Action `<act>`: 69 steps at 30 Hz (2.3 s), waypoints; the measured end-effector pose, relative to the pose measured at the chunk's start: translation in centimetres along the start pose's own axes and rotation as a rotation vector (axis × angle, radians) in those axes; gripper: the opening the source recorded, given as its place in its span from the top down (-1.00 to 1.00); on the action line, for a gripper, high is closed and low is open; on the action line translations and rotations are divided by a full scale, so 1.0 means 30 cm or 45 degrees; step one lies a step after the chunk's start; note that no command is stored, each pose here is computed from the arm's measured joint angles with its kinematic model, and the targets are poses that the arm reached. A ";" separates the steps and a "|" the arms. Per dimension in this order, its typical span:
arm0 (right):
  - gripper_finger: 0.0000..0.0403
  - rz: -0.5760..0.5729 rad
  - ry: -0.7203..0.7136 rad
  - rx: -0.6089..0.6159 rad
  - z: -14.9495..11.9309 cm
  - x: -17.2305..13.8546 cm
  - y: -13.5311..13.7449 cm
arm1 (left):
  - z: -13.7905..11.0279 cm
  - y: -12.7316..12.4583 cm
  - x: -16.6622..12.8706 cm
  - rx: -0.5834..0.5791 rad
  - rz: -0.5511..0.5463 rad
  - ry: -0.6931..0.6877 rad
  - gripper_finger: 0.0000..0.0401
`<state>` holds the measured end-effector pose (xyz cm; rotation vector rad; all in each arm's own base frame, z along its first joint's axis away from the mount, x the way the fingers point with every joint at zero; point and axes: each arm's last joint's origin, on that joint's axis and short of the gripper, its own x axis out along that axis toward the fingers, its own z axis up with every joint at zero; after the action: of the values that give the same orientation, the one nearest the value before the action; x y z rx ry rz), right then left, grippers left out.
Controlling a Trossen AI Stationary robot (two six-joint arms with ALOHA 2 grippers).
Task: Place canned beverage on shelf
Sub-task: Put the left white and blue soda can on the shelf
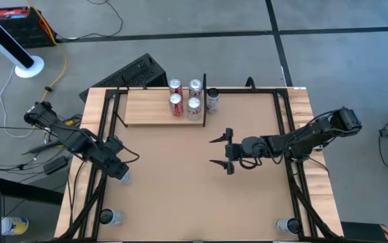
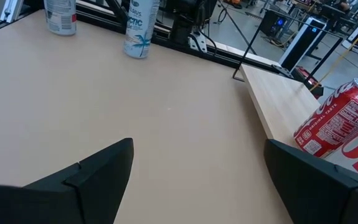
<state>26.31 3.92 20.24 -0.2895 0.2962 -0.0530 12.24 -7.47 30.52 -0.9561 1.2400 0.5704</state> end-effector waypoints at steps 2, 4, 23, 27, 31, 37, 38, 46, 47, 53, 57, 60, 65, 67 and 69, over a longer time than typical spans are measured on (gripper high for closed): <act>-0.91 0.000 0.000 0.000 0.000 0.000 0.000 | -0.001 -0.006 0.007 -0.004 0.020 0.011 -0.71; -0.91 0.000 0.000 0.000 0.000 0.000 0.000 | -0.002 -0.015 0.018 -0.005 0.040 0.026 -0.71; -0.91 0.000 0.000 -0.004 0.000 0.000 0.000 | 0.010 -0.060 0.081 -0.056 0.173 0.122 -0.71; -0.91 0.001 0.000 -0.009 0.000 0.000 0.000 | 0.010 -0.059 0.080 -0.057 0.179 0.125 -0.71; -0.91 0.001 0.001 -0.011 0.000 0.000 0.000 | 0.009 -0.059 0.080 -0.058 0.179 0.135 -0.71; -0.91 0.000 0.001 -0.012 0.000 0.000 0.000 | 0.009 -0.059 0.080 -0.039 0.178 0.142 -0.71; -0.91 0.001 0.000 -0.012 0.000 0.000 0.000 | 0.008 -0.059 0.080 -0.037 0.177 0.148 -0.71; -0.91 0.000 0.001 -0.012 0.000 0.000 0.000 | 0.008 -0.059 0.080 -0.025 0.176 0.153 -0.71; -0.91 0.000 0.000 -0.012 0.000 0.000 0.000 | 0.008 -0.059 0.080 -0.025 0.177 0.153 -0.71; -0.91 0.000 0.000 -0.012 0.000 0.000 0.000 | 0.008 -0.058 0.080 -0.025 0.181 0.156 -0.56; -0.91 0.000 0.000 -0.012 0.000 0.000 0.000 | 0.008 -0.056 0.080 -0.025 0.185 0.156 -0.37; -0.91 0.000 0.001 -0.012 0.000 0.000 0.000 | 0.008 -0.056 0.079 -0.012 0.186 0.158 -0.26; -0.91 0.000 0.000 -0.012 0.000 0.000 0.000 | 0.008 -0.056 0.078 0.062 0.178 0.161 -0.21; -0.91 0.000 0.000 -0.012 0.000 0.000 0.000 | 0.013 -0.058 0.079 0.124 0.164 0.157 -0.21; -0.91 -0.002 -0.002 -0.010 0.000 0.000 -0.001 | 0.022 -0.063 0.078 0.161 0.142 0.152 -0.21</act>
<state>26.32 3.88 20.26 -0.2979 0.2944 -0.0534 14.75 -8.16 28.86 -0.8280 1.4262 0.5216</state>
